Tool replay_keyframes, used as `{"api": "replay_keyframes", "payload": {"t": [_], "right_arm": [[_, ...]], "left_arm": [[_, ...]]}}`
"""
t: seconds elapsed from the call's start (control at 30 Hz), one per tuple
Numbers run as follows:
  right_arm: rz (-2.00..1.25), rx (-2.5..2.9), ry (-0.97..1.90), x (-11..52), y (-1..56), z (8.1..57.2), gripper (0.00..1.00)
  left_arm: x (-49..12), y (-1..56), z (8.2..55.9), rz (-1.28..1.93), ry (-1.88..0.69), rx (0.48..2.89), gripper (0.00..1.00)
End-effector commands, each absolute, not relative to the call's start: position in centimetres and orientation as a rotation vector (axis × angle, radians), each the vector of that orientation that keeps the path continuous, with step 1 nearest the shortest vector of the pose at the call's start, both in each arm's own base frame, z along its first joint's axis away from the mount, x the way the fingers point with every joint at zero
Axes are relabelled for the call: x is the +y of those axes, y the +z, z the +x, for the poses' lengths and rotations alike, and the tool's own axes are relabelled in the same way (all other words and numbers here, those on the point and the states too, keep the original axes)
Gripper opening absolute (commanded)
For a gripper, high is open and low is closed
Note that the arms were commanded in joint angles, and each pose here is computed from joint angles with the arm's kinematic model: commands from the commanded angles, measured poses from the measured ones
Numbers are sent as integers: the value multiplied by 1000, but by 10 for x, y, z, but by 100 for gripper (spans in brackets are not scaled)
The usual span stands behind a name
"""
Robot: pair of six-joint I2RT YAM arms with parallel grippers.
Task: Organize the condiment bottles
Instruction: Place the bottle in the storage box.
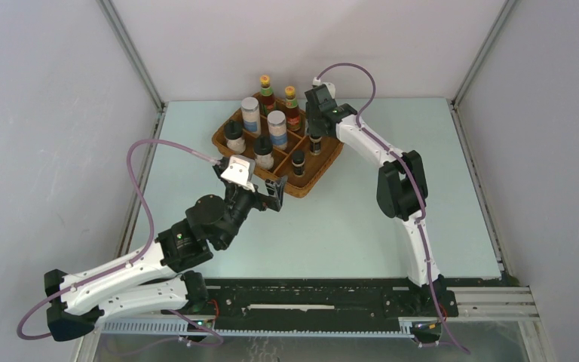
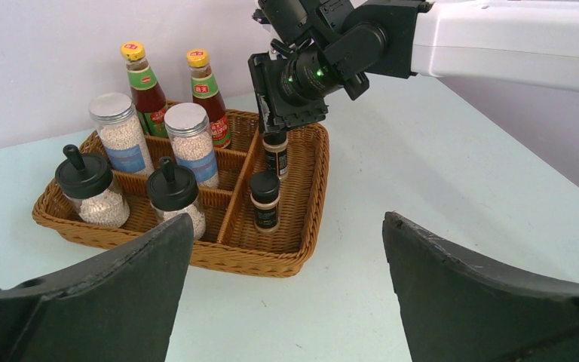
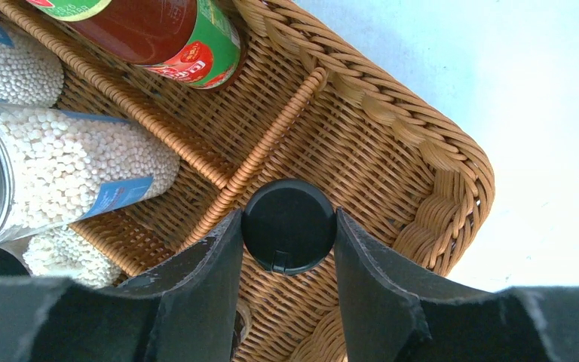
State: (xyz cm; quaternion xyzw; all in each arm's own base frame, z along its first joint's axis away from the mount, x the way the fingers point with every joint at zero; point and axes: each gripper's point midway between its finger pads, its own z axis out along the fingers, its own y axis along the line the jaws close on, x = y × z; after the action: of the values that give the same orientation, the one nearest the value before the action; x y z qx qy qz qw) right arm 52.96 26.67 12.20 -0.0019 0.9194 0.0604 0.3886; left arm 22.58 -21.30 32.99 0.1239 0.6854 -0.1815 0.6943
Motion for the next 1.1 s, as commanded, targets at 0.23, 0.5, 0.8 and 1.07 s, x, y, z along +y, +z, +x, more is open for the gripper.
{"api": "replay_keyframes", "payload": {"t": [0.23,0.5,0.8,1.07], "right_arm": [[0,2331,161,264,131,524,53],[7,2335,159,262,129,520,54],[11,2334,159,261,130,517,56],[13,2332,160,261,130,517,62]], "left_arm": [[-211,331,227,250,-416,1517,100],[-210,332,225,244,-429,1514,100],[-211,332,224,244,-439,1513,100],[-211,333,224,245,-442,1512,100]]}}
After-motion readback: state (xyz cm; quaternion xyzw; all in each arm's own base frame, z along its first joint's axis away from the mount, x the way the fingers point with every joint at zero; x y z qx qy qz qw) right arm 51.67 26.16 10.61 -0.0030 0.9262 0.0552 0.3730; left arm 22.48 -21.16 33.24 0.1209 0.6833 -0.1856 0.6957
